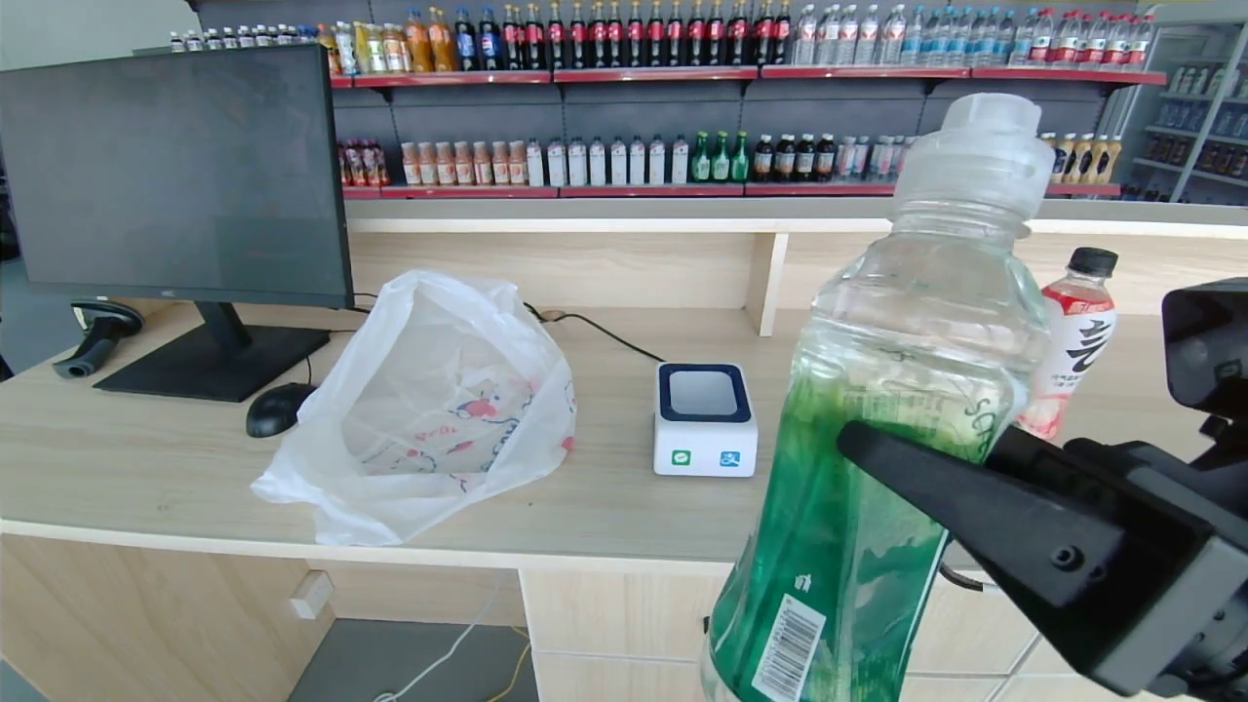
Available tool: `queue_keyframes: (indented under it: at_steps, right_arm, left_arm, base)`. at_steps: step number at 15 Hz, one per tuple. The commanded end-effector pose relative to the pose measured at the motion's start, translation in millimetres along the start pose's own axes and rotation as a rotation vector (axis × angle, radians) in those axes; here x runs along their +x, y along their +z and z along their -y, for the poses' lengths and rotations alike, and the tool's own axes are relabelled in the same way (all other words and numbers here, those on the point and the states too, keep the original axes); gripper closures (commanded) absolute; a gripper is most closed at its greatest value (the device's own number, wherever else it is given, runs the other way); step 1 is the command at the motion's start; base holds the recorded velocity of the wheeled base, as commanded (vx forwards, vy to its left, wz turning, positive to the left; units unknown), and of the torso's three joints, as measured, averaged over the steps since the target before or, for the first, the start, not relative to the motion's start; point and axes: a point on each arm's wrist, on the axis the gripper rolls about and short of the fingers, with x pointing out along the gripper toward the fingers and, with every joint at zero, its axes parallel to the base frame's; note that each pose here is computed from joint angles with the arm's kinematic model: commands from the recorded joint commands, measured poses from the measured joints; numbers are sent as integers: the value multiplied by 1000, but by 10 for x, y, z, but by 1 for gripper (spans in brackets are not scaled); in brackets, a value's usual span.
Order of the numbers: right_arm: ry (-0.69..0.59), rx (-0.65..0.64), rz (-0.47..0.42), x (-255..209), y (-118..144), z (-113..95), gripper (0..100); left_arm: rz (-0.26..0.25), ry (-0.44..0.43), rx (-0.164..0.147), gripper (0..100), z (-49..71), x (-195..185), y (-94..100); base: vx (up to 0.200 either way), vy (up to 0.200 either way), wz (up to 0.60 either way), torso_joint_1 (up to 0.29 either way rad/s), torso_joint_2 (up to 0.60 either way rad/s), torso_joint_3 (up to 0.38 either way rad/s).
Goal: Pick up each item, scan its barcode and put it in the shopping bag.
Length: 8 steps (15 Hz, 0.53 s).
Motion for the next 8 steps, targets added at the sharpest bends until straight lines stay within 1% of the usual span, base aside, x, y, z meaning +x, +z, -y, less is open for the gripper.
queue_keyframes:
  at_steps: [1, 3, 5, 7, 8]
  right_arm:
    - [-46, -89, -25, 15, -62, 125, 100]
    - [-71, -184, -22, 28, -57, 182, 100]
    - [-153, -282, -16, 15, -49, 300, 100]
    - [-196, -338, 6, 3, 11, 361, 100]
    - [-215, -397, 10, -9, 46, 396, 100]
  left_arm:
    - [-1, 0, 0, 0, 0, 0, -1]
    - [-1, 1, 0, 0, 0, 0, -1]
    - [1, 0, 0, 0, 0, 0, 0]
    - [-1, 1, 0, 0, 0, 1, 1]
    - [-1, 1, 0, 0, 0, 0, -1]
  base:
    - [0, 0, 0, 0, 0, 0]
    - [0, 0, 0, 0, 0, 0]
    - [0, 0, 0, 0, 0, 0]
    - [0, 0, 0, 0, 0, 0]
    - [0, 0, 0, 0, 0, 0]
